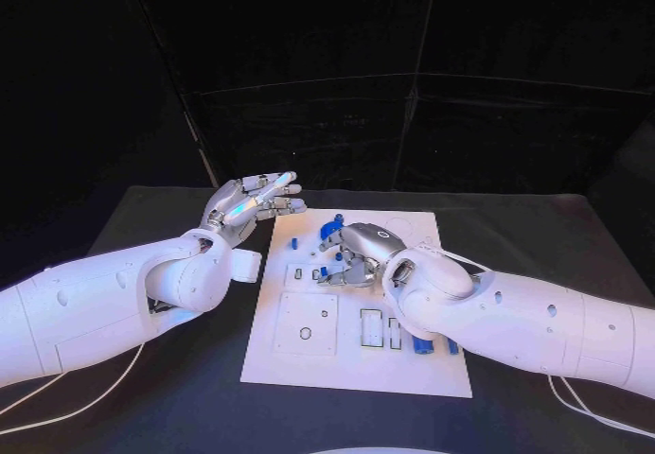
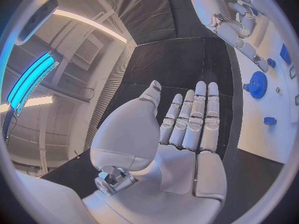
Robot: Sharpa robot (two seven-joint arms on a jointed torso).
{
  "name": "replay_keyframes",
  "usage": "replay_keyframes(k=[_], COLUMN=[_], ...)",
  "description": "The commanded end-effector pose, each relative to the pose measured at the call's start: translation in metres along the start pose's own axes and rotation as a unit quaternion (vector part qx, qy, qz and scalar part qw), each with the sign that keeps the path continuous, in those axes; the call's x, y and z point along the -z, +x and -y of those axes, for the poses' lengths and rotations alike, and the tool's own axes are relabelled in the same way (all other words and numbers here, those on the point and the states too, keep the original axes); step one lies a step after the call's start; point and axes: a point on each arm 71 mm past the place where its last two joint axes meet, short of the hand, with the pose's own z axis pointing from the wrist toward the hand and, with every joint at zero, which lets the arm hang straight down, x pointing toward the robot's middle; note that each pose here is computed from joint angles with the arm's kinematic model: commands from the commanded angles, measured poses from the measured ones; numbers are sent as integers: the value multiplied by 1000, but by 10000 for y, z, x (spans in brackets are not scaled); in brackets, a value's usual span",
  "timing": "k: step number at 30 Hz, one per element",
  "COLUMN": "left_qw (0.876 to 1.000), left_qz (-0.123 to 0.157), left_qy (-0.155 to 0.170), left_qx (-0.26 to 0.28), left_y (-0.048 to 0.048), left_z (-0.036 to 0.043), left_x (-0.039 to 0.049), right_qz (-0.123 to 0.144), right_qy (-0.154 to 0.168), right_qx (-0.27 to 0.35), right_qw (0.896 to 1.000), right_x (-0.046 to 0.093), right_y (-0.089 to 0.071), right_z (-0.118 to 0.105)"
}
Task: Assemble the parts on the task board
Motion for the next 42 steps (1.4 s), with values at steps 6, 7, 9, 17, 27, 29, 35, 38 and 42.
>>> replay_keyframes(k=[6, 7, 9, 17, 27, 29, 35, 38, 42], left_qw=[994, 991, 983, 920, 818, 800, 755, 743, 730], left_qz=[-72, -84, -111, -175, -179, -180, -163, -163, -168], left_qy=[-34, -43, -58, -163, -309, -330, -370, -376, -380], left_qx=[-73, -90, -134, -310, -450, -467, -516, -530, -543], left_y=[0, -6, -9, -37, -23, 6, 120, 200, 325], left_z=[-44, -58, -79, -101, -93, -112, -204, -232, -270], left_x=[-2, 2, 13, -25, -224, -264, -388, -447, -531], right_qz=[44, 42, 34, 42, 89, 92, 93, 93, 90], right_qy=[-115, -116, -108, -20, 47, 52, 60, 62, 64], right_qx=[-53, -65, -90, -180, -195, -195, -200, -201, -203], right_qw=[991, 990, 989, 983, 976, 975, 974, 973, 973], right_x=[230, 260, 312, 478, 553, 555, 543, 535, 517], right_y=[-251, -297, -389, -879, -1303, -1327, -1348, -1348, -1340], right_z=[-118, -93, -15, 565, 1114, 1148, 1175, 1179, 1175])
